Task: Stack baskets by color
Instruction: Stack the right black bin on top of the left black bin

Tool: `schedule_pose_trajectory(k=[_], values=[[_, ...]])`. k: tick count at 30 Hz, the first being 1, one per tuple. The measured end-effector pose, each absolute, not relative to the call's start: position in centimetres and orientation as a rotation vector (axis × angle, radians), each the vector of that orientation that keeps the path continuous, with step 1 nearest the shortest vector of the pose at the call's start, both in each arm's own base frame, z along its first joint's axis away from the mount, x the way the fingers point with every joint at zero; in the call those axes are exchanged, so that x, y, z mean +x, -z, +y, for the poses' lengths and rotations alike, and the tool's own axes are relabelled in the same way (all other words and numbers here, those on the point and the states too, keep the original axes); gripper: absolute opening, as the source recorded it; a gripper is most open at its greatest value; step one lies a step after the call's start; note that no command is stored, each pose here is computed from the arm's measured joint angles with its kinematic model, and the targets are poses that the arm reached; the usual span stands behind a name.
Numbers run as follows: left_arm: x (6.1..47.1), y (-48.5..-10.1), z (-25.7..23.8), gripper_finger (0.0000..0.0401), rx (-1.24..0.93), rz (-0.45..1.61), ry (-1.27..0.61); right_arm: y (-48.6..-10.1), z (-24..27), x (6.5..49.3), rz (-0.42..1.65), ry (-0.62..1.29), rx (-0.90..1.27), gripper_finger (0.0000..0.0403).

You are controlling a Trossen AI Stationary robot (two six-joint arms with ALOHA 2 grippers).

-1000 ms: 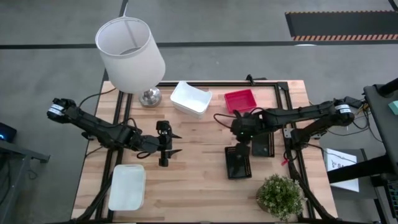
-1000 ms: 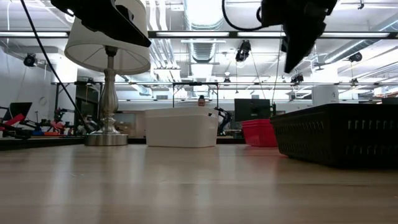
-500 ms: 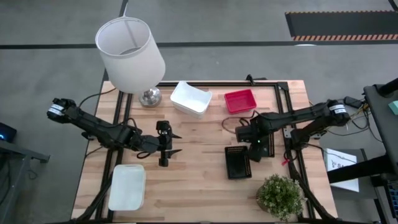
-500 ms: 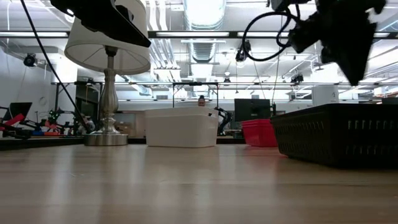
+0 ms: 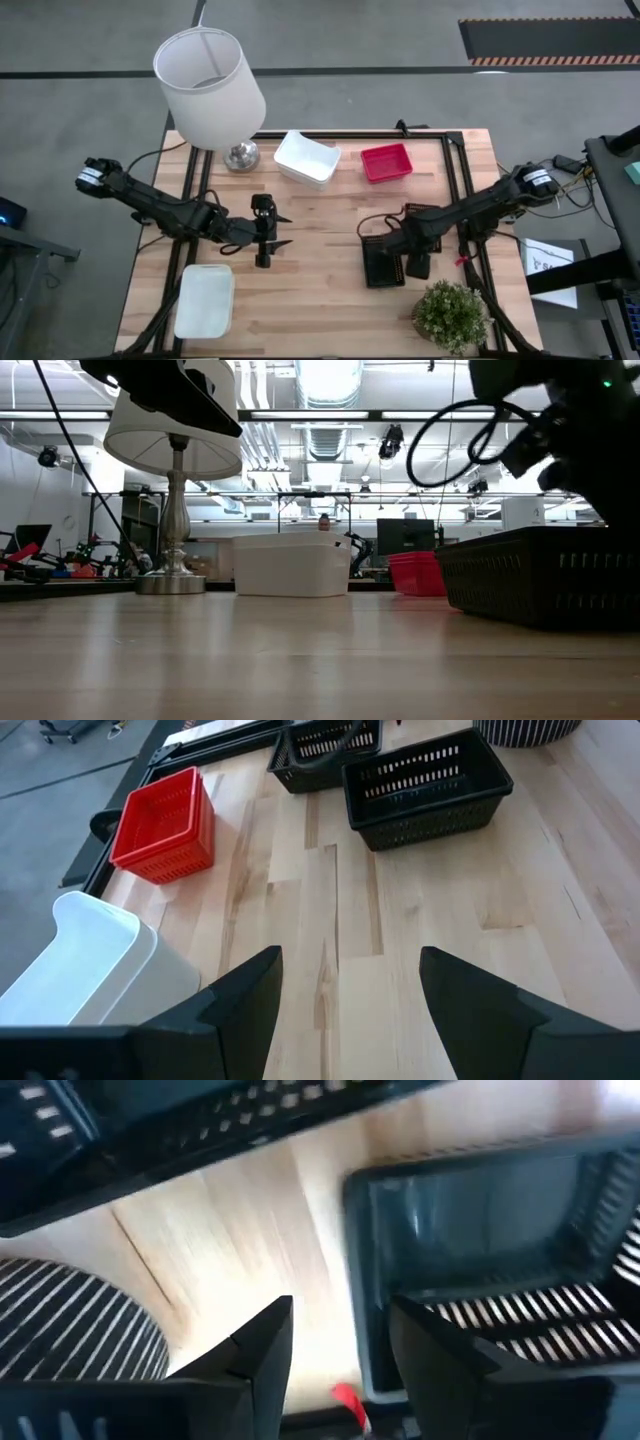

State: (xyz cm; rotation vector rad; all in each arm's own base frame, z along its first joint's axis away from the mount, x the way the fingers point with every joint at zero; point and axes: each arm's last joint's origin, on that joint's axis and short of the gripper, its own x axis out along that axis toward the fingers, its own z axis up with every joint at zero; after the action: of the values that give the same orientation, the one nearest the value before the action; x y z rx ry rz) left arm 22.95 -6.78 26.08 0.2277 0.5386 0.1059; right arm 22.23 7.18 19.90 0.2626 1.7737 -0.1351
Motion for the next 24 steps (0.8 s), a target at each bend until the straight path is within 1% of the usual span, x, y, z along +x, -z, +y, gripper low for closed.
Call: schedule_pose_trajectory(k=[4,13,16,21,24], values=[[22.9,-26.1,-6.8,0.0222,0.228,0.539,-0.106,-18.7,7.6,21.5,1.789,0.108,0.224,0.0143],[22.9,-26.1,-6.8,0.0222,0.228,0.538,-0.106,-17.3,7.3,21.2,1.732,0.153,0.142,0.0102],[22.9,-26.1,-6.8,0.0222,0.228,0.538,-0.106,-16.9,7.2,21.2,1.718,0.146,0.13,0.008],[23.0,-26.1,-6.8,0.0222,0.228,0.539,-0.106,-16.9,7.2,21.1,1.721,0.142,0.125,0.0023],[23.0,-26.0,-6.8,0.0222,0.229,0.541,-0.106,-17.0,7.3,21.2,1.718,0.136,0.121,0.0013]])
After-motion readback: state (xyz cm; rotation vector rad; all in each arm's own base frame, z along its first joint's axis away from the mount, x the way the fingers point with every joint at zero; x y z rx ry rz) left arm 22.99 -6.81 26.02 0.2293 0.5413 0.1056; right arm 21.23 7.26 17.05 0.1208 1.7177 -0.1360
